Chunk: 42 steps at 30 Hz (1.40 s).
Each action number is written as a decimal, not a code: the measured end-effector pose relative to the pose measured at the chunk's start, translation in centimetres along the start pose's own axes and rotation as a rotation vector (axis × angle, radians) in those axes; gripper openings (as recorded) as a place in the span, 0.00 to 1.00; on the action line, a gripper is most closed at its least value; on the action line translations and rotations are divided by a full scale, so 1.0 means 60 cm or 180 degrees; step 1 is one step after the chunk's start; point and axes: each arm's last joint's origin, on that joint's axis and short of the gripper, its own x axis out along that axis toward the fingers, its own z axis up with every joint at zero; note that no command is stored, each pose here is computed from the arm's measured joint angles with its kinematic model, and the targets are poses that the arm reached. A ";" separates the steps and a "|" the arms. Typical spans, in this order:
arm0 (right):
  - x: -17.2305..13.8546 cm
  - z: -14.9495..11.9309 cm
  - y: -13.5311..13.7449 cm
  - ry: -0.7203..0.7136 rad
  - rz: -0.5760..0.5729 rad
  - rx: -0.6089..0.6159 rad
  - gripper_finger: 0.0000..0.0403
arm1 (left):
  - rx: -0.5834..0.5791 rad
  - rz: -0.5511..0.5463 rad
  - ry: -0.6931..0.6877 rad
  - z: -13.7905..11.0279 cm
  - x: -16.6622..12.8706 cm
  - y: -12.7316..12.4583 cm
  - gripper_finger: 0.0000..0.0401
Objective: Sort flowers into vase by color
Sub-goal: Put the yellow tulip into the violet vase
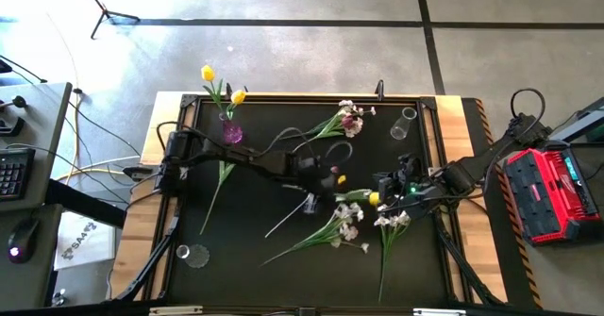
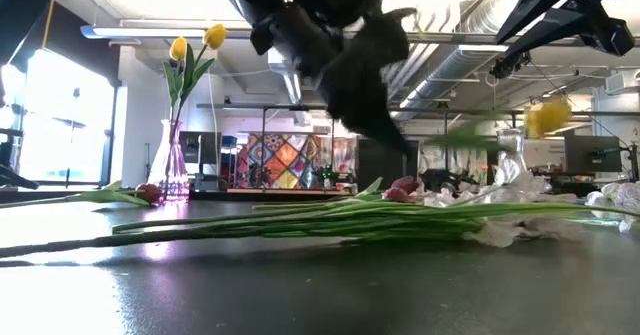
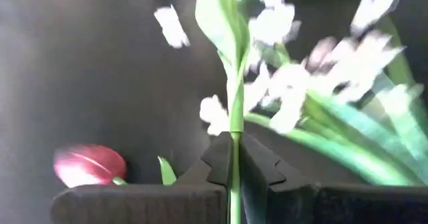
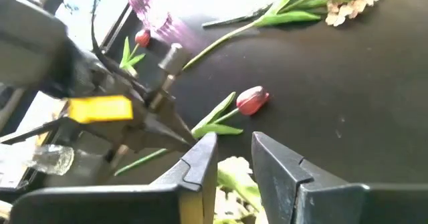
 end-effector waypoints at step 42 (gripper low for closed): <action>-0.003 0.008 -0.024 -0.0287 -0.0319 -0.0003 0.21 | -0.0611 0.1960 -0.4713 -0.150 -0.405 0.098 0.00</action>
